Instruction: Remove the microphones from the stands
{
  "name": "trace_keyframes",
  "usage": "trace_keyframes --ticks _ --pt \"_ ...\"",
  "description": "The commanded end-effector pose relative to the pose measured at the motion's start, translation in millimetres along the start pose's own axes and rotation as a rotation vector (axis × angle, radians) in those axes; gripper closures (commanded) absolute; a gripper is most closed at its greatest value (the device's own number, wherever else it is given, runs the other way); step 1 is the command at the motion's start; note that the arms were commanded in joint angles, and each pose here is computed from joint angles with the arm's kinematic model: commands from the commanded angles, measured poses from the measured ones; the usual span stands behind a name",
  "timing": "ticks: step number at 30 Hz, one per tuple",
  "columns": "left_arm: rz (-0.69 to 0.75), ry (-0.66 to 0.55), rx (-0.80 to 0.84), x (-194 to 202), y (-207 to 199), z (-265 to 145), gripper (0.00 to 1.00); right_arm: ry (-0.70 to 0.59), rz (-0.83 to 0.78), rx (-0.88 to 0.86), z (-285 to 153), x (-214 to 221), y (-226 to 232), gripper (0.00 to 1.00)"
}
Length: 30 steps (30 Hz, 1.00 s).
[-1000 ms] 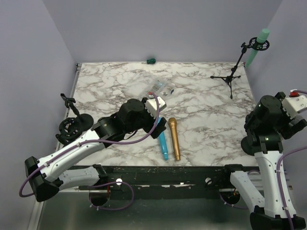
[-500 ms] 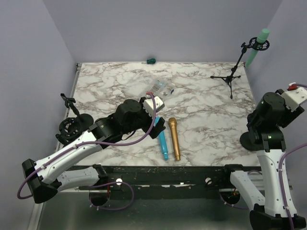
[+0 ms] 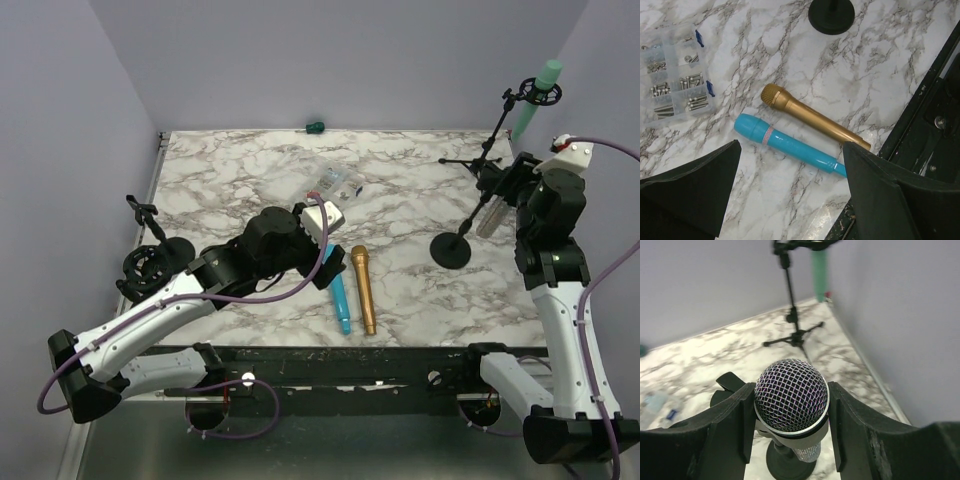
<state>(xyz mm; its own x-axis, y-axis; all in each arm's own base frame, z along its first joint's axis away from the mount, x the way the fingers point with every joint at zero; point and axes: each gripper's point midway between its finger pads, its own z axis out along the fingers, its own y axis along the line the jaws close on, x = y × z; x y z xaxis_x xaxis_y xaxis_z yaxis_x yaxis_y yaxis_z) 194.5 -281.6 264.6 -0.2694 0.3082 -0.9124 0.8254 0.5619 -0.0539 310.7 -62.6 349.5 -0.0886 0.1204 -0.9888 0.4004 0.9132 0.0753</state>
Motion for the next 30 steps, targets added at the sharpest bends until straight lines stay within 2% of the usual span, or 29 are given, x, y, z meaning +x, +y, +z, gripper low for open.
trace_keyframes --ticks 1,5,11,18,22,24,30 --pt "0.005 0.004 -0.015 1.7 2.2 5.9 0.13 0.011 0.073 -0.389 6.1 -0.8 78.3 0.94" --pt "-0.018 -0.018 0.033 0.2 -6.0 8.8 0.11 0.028 0.072 -0.551 5.4 3.6 109.1 0.94" --pt "-0.071 -0.12 0.163 -16.2 -26.3 10.7 0.09 0.045 0.046 -0.733 -8.2 13.2 139.6 0.94" --pt "-0.154 -0.319 0.207 -67.5 -33.7 8.3 0.09 0.068 0.04 -0.761 -13.8 25.7 146.6 0.94" --pt "-0.122 -0.488 0.245 -116.5 -37.9 9.0 0.07 0.071 0.039 -0.767 -15.4 26.7 147.8 0.93" --pt "-0.093 -0.53 0.233 -133.7 -35.0 20.1 0.06 0.073 0.041 -0.773 -16.5 27.1 148.7 0.93" --pt "0.038 -0.548 0.218 -164.1 -29.4 67.8 0.05 0.073 0.051 -0.777 -17.8 28.1 149.7 0.93"
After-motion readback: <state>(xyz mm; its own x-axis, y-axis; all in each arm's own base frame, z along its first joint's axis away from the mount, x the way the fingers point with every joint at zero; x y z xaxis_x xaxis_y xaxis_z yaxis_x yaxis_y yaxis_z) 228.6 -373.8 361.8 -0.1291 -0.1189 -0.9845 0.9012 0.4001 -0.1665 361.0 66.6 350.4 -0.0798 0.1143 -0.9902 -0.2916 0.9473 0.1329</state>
